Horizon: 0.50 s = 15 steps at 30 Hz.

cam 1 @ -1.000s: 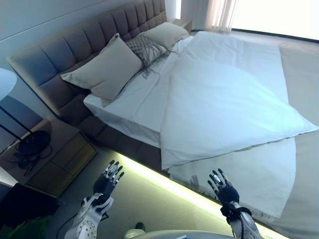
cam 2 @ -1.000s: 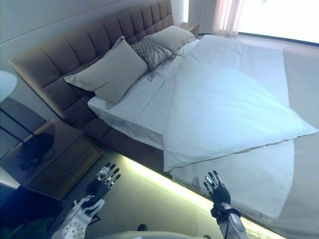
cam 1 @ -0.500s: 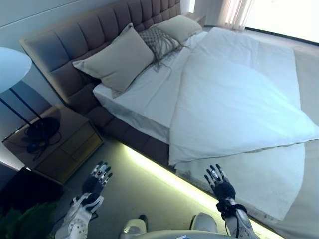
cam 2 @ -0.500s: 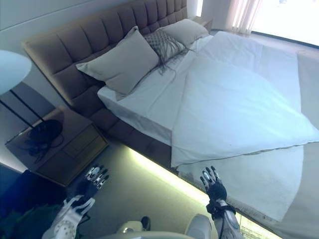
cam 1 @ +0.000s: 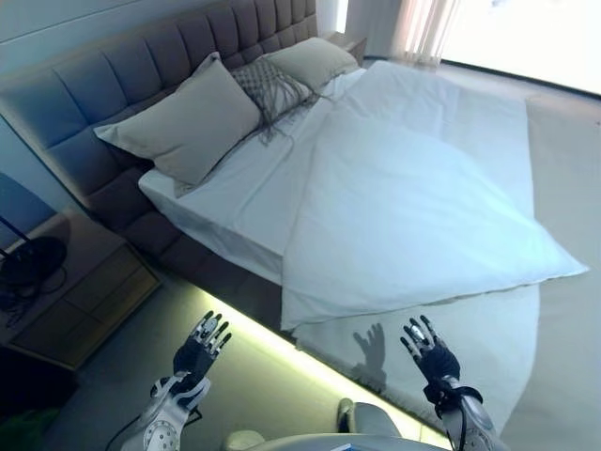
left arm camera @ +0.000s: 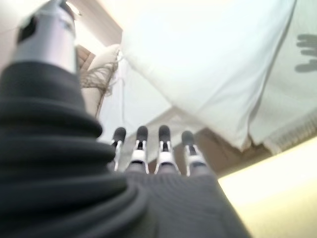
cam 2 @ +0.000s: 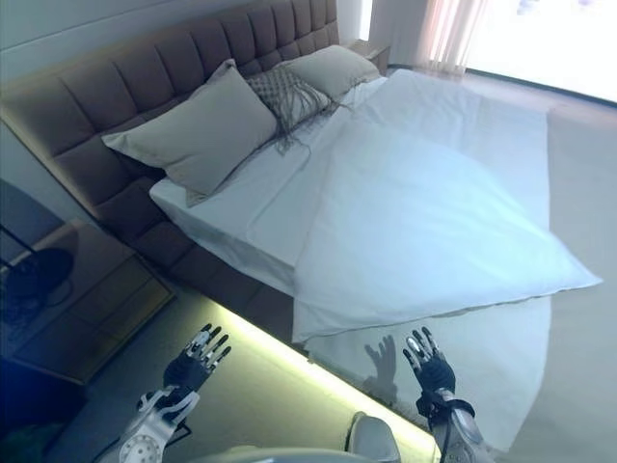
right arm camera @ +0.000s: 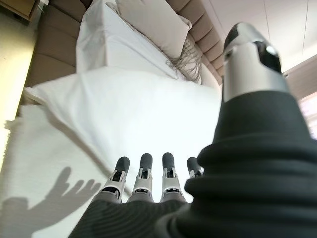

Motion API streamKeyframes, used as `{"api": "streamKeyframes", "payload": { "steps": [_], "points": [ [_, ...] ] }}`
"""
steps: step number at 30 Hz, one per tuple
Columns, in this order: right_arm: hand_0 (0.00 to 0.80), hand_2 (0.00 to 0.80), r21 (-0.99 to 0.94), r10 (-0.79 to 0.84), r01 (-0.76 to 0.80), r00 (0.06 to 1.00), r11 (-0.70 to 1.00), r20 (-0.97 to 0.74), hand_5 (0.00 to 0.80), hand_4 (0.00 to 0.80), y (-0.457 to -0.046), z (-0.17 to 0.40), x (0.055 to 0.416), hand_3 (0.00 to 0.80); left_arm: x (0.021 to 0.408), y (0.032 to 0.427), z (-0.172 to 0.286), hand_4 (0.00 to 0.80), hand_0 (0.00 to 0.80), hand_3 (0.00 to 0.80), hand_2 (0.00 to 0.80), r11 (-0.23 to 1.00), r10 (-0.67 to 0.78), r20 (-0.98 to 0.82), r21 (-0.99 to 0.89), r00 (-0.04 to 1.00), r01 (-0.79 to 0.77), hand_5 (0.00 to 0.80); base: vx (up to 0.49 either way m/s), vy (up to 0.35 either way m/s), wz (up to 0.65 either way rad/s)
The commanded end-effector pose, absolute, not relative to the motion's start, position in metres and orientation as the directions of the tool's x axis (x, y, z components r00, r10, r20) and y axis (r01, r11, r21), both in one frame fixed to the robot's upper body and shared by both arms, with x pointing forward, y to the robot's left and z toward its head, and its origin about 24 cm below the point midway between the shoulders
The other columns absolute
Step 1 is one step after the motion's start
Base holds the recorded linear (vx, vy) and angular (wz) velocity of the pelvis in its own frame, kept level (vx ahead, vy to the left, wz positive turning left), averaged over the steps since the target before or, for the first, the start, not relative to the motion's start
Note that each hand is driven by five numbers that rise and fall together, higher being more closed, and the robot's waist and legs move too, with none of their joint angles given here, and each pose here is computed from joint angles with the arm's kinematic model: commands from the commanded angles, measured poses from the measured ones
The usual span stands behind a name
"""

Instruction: Make the bed neatly

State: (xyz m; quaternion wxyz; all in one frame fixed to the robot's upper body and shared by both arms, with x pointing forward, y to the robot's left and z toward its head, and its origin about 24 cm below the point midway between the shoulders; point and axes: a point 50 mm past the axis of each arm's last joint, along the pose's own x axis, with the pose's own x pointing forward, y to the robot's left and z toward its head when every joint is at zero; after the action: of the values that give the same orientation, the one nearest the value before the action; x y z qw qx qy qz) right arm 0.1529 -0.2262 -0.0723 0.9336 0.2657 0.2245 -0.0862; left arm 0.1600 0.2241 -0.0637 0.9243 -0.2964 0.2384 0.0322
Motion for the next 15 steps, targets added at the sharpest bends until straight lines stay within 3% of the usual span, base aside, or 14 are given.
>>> {"api": "streamKeyframes", "payload": {
  "steps": [1,11,15],
  "points": [
    [0.0,0.0,0.493,-0.056,0.232,0.937,0.839,-0.346,0.0,0.0,-0.232,-0.053,0.171,0.0,0.181,0.22,-0.041,0.0,0.0,0.0,0.0,0.828,-0.127,-0.322,-0.556,0.938,-0.079,0.0,0.2,-0.185,0.11],
    [0.0,0.0,0.513,-0.095,0.266,0.938,0.816,-0.334,0.0,0.0,-0.229,-0.049,0.163,0.0,0.198,0.206,-0.046,0.0,0.0,0.0,0.0,0.837,-0.155,-0.337,-0.544,0.928,-0.058,0.0,0.28,0.041,0.22],
    [0.0,0.0,0.501,-0.097,0.292,0.92,0.814,-0.379,0.0,0.0,-0.226,-0.057,0.159,0.0,0.186,0.214,-0.055,0.0,0.0,0.0,0.0,0.842,-0.129,-0.391,-0.528,0.911,-0.107,0.0,0.426,0.083,-0.29]
  ]
}}
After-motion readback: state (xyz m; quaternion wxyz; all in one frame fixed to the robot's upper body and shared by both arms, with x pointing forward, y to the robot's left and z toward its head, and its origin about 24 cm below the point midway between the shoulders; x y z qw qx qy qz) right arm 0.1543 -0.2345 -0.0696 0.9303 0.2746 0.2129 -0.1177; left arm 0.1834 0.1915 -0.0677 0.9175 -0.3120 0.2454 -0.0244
